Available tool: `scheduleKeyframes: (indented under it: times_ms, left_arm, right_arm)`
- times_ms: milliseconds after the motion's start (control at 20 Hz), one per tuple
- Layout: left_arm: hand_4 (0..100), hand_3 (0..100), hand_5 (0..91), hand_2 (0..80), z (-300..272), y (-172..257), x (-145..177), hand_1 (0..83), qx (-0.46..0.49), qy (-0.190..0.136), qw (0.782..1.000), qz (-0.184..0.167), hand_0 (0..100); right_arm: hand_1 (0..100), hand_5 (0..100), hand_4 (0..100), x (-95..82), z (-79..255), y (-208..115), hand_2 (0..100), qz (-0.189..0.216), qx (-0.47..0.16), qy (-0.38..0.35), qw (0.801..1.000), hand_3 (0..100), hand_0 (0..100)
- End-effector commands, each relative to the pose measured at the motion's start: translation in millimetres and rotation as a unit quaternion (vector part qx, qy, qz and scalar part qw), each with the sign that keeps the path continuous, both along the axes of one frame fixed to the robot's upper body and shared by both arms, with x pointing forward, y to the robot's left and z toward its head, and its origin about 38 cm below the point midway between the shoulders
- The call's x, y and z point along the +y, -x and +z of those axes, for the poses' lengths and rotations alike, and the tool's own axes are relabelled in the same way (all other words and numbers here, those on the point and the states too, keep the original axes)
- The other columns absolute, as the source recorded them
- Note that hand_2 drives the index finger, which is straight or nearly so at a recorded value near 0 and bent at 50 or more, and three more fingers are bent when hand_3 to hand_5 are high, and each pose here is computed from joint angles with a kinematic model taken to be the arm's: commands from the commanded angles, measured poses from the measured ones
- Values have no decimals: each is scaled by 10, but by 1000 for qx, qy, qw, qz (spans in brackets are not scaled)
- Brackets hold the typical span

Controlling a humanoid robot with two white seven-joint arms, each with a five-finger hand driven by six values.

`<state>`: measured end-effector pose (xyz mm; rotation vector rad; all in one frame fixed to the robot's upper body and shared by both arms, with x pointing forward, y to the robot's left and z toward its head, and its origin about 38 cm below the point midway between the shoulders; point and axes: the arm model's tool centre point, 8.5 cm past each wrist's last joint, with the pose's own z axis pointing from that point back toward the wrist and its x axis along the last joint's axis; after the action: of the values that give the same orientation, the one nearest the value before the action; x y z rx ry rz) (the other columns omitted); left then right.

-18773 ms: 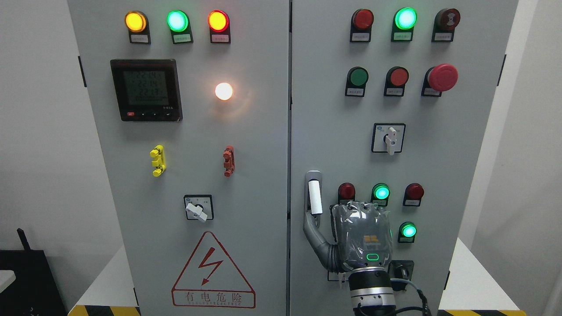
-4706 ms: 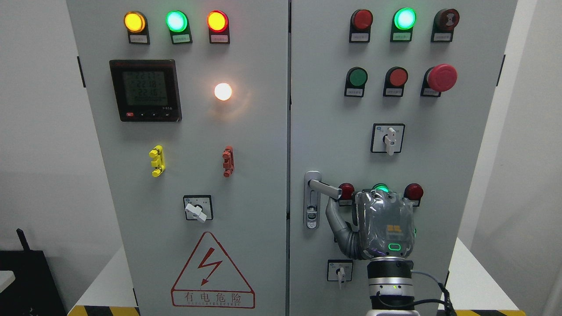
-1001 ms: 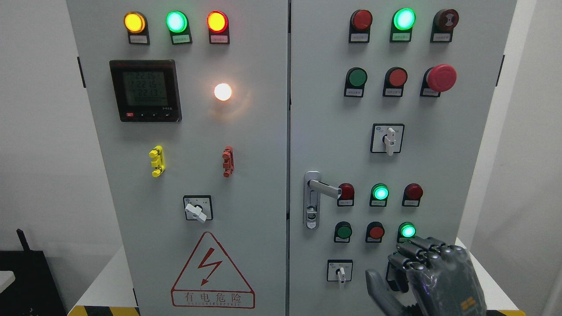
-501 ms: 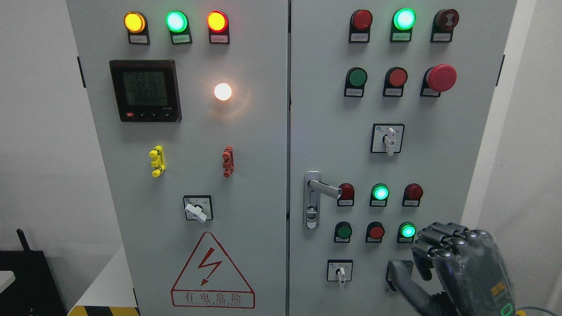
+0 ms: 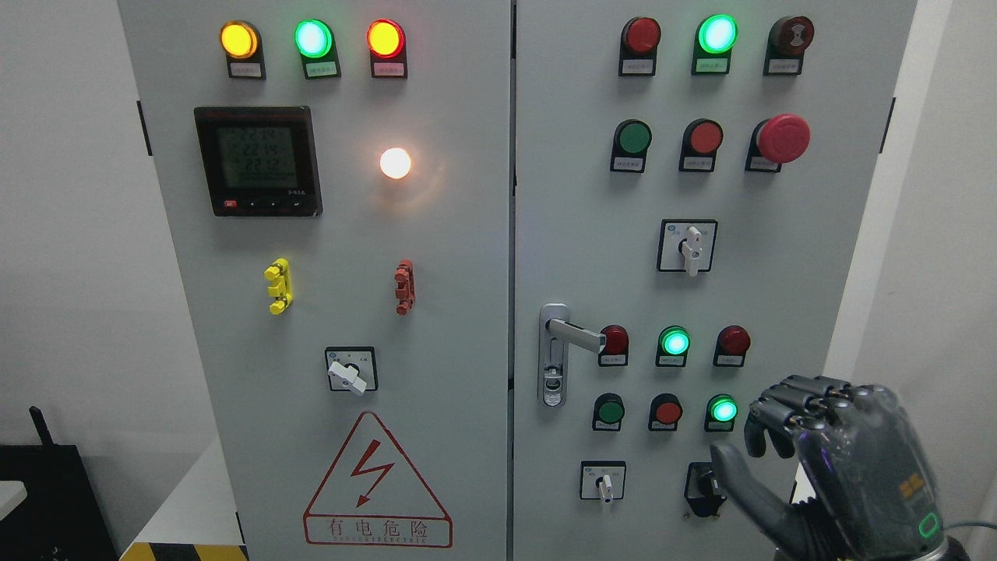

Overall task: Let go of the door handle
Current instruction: 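Raise the open right hand up beside the cabinet buttons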

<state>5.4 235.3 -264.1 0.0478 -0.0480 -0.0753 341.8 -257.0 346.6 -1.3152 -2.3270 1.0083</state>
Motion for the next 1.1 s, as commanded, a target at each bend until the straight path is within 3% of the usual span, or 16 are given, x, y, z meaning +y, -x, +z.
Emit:
scheduleKeyframes:
  times_ms: [0, 400, 1051]
  left_arm:
    - [0, 0, 0, 0, 2, 13, -1, 389, 3, 0, 1000, 1, 120]
    - [0, 0, 0, 0, 2, 13, -1, 389, 3, 0, 1000, 1, 120]
    - [0, 0, 0, 0, 2, 13, -1, 389, 3, 0, 1000, 1, 120]
  right_arm:
    - [153, 1000, 993, -111, 14, -33, 591, 11, 58, -9, 998, 1000, 538]
    - [138, 1000, 995, -218, 314, -147, 584, -10, 40, -34, 999, 1000, 539]
    - [113, 1000, 1000, -336, 333, -144, 569, -22, 50, -1, 998, 1000, 549]
